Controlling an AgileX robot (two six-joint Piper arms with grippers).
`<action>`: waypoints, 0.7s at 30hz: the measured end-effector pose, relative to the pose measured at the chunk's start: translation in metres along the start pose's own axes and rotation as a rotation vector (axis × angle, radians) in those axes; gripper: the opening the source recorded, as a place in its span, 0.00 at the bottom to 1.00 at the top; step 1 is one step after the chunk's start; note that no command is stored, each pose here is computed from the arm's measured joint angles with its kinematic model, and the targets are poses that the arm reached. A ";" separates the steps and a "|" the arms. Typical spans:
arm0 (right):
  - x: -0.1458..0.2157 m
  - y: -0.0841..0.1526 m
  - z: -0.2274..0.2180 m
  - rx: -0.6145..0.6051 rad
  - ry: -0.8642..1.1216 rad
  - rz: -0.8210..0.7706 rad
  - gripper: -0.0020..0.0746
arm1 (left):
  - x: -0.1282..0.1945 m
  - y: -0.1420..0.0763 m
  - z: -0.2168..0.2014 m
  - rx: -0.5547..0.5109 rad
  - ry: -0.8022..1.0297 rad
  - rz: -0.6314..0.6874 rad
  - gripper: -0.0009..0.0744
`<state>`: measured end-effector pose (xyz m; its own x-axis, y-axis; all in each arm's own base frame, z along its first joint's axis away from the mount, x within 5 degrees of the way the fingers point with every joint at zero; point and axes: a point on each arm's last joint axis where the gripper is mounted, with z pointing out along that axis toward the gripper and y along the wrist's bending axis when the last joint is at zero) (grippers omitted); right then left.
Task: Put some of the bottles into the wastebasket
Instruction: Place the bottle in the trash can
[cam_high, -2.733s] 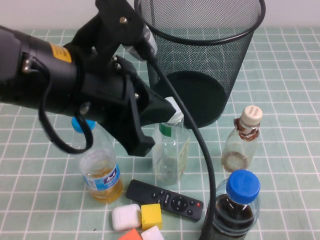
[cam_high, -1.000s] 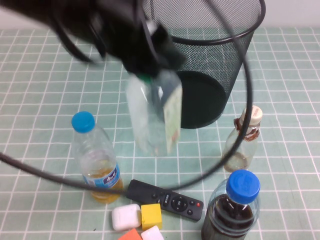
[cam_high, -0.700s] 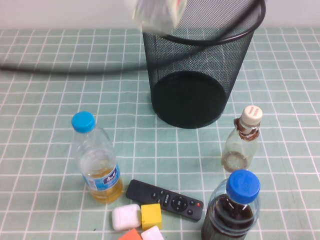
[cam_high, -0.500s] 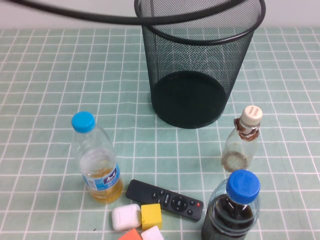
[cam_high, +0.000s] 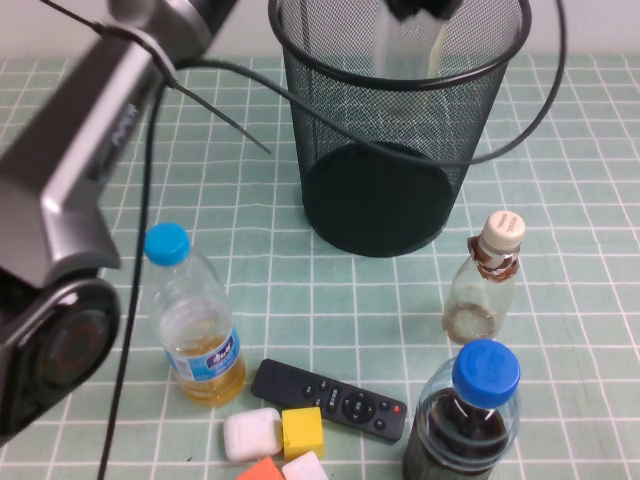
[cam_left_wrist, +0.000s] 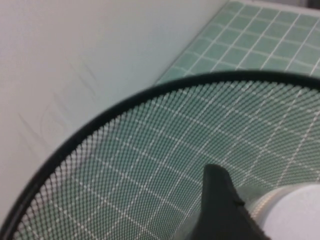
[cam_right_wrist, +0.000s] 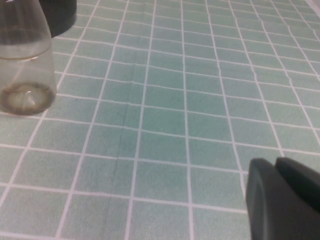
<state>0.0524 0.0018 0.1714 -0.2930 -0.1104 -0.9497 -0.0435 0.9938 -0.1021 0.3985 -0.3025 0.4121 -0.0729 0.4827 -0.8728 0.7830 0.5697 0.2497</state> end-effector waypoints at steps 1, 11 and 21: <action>0.000 0.000 0.000 0.000 0.000 0.000 0.02 | 0.007 0.001 0.008 0.003 0.018 -0.005 0.45; 0.000 0.000 0.000 0.000 0.000 0.000 0.02 | 0.038 0.010 0.038 0.050 0.071 -0.087 0.45; -0.002 -0.001 0.000 0.016 -0.018 -0.033 0.02 | 0.046 0.020 0.036 0.064 0.096 -0.179 0.60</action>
<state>0.0529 0.0006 0.1731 -0.2749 -0.1425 -0.9508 -0.0371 0.9898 -0.1377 0.4328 -0.2929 0.3623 -0.2704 0.4400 -0.8563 0.7896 0.6102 0.0643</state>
